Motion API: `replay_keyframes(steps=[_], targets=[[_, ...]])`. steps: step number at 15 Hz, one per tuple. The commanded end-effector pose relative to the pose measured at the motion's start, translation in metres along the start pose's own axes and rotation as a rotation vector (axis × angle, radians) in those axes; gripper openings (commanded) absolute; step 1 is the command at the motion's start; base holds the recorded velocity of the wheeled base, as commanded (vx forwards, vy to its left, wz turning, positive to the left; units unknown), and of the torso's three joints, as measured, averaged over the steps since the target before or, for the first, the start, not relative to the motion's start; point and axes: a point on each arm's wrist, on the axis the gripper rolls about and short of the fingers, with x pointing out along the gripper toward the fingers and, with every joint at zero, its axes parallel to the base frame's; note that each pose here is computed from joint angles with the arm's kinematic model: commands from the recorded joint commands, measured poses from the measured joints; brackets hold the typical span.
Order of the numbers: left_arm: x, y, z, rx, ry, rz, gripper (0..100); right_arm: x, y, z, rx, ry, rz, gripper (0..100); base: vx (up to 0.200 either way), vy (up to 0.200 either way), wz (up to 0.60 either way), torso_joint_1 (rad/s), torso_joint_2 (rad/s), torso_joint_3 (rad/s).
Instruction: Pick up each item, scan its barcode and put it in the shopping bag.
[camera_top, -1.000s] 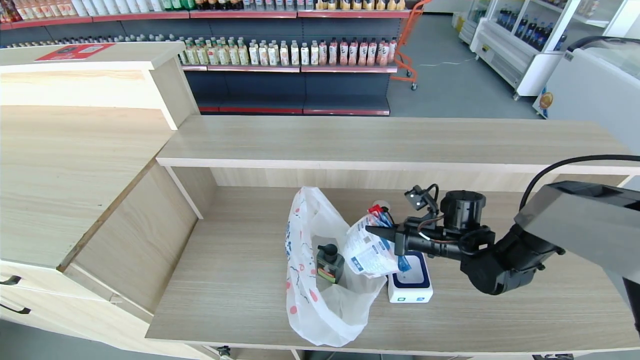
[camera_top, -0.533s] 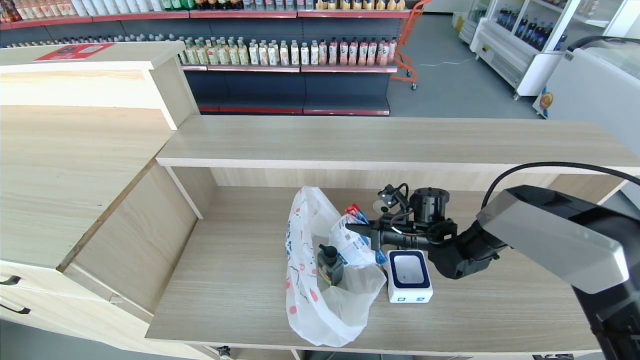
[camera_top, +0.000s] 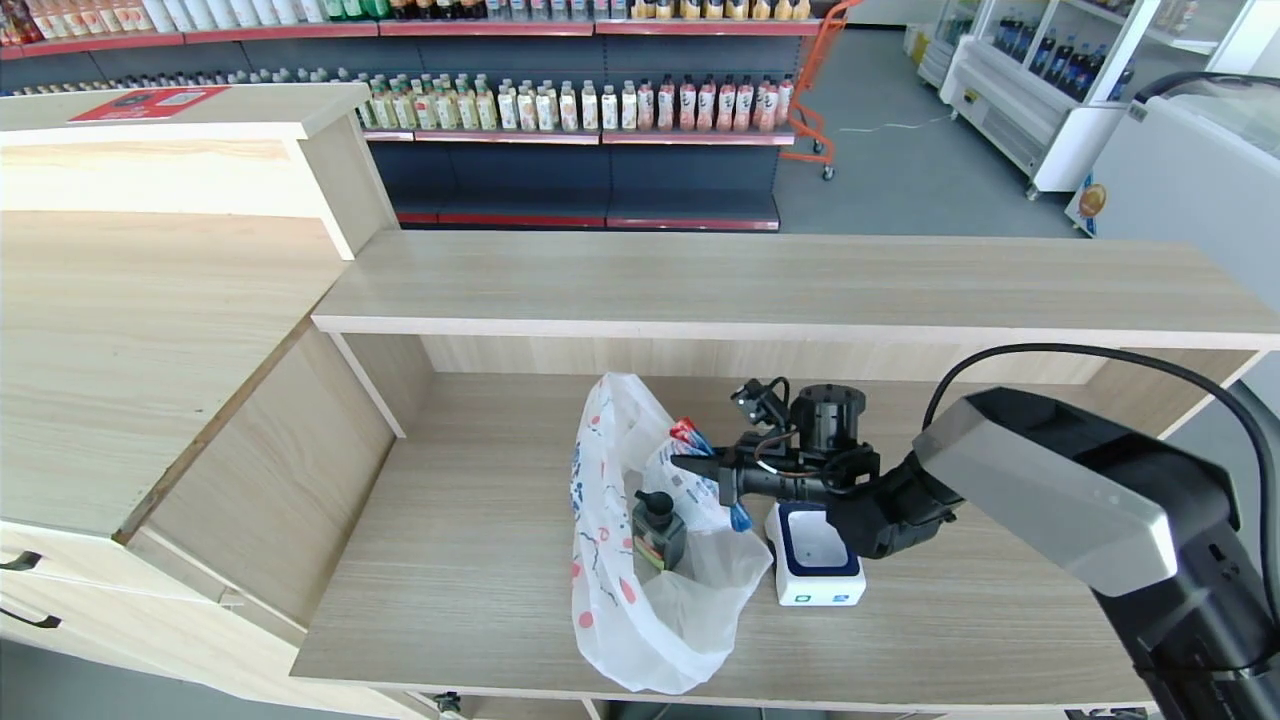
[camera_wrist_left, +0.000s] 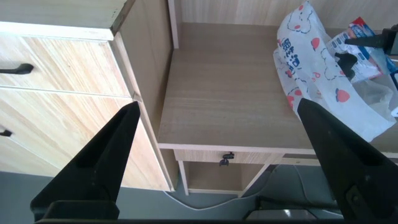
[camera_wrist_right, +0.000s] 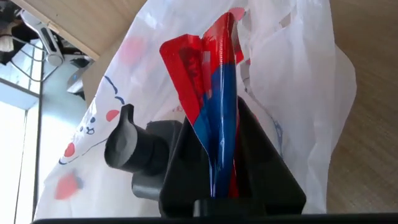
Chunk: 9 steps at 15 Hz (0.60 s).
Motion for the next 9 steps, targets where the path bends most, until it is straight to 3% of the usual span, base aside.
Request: replay_keyframes(steps=[1, 4, 9], targets=[[0.000, 0.000, 0.000, -0.001, -0.001, 0.000, 100, 0.006, -0.001, 0.000, -0.002, -0.009, 0.008, 100, 0.000, 0.000, 0.00, 0.000, 0.00, 0.000], [0.000, 0.000, 0.000, -0.001, -0.001, 0.000, 100, 0.003, 0.004, 0.029, 0.056, -0.052, 0.014, 100, 0.000, 0.000, 0.00, 0.000, 0.00, 0.000], [0.000, 0.000, 0.000, -0.001, -0.001, 0.000, 100, -0.034, 0.033, 0.088, 0.275, -0.113, 0.029, 100, 0.000, 0.000, 0.00, 0.000, 0.00, 0.000]])
